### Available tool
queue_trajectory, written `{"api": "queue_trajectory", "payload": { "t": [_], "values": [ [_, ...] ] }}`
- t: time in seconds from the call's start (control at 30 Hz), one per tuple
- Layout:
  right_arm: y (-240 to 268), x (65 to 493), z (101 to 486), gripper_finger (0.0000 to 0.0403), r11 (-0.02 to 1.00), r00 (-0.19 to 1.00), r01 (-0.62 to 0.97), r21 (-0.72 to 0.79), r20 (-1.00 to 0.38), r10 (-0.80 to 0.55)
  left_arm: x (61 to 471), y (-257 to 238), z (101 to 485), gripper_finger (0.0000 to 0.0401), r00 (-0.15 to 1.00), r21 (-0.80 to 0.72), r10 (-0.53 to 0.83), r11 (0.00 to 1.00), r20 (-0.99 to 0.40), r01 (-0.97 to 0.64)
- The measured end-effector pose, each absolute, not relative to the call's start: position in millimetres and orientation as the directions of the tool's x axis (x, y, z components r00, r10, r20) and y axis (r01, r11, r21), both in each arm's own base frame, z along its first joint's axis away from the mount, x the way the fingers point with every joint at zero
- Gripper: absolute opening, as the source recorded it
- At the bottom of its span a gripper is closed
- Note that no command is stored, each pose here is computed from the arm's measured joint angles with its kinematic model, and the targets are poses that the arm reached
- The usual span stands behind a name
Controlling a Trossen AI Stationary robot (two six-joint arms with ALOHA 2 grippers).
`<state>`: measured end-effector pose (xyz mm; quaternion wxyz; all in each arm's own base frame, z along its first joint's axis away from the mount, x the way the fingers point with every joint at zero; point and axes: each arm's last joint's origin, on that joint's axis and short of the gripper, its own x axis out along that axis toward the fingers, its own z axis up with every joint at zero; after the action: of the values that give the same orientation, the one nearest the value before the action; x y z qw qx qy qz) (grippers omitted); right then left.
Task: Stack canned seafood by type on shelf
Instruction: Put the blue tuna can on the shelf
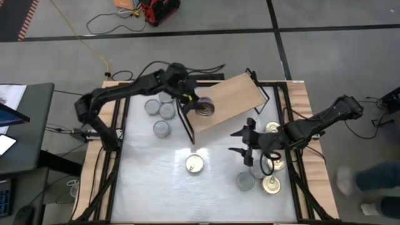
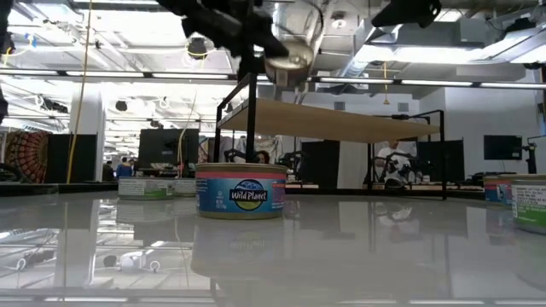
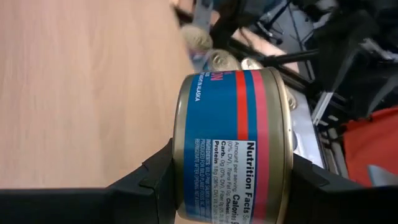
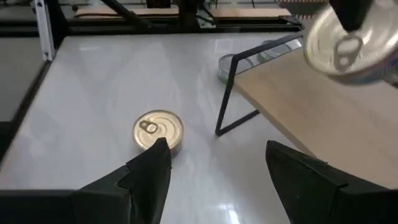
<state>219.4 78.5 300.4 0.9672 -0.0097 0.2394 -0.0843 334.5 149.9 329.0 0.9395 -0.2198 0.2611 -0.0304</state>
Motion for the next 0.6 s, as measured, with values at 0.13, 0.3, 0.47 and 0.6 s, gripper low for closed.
{"api": "queue_trajectory", "payload": {
  "t": [0.13, 0.3, 0.47, 0.6],
  "values": [
    [72.4, 222.0, 294.8, 0.0285, 0.98, 0.86, 0.185, -0.069, -0.472, -0.196, 343.5, 162.3, 314.1, 0.0182, 0.835, -0.509, -0.252, 0.86, -0.489, -0.038],
    [69.5, 223.3, 291.5, 0.0285, 0.978, 0.861, 0.192, -0.082, -0.465, -0.208, 345.9, 166.1, 304.3, 0.0182, 0.81, -0.546, -0.303, 0.838, -0.502, -0.025],
    [70.0, 224.6, 293.5, 0.0285, 0.979, 0.874, 0.187, -0.078, -0.441, -0.203, 337.0, 168.1, 299.5, 0.019, 0.769, -0.531, -0.289, 0.844, -0.57, -0.077],
    [70.1, 225.0, 294.1, 0.0285, 0.979, 0.877, 0.188, -0.076, -0.436, -0.202, 331.3, 164.8, 297.9, 0.0217, 0.732, -0.495, -0.278, 0.864, -0.622, -0.093]
  ]
}}
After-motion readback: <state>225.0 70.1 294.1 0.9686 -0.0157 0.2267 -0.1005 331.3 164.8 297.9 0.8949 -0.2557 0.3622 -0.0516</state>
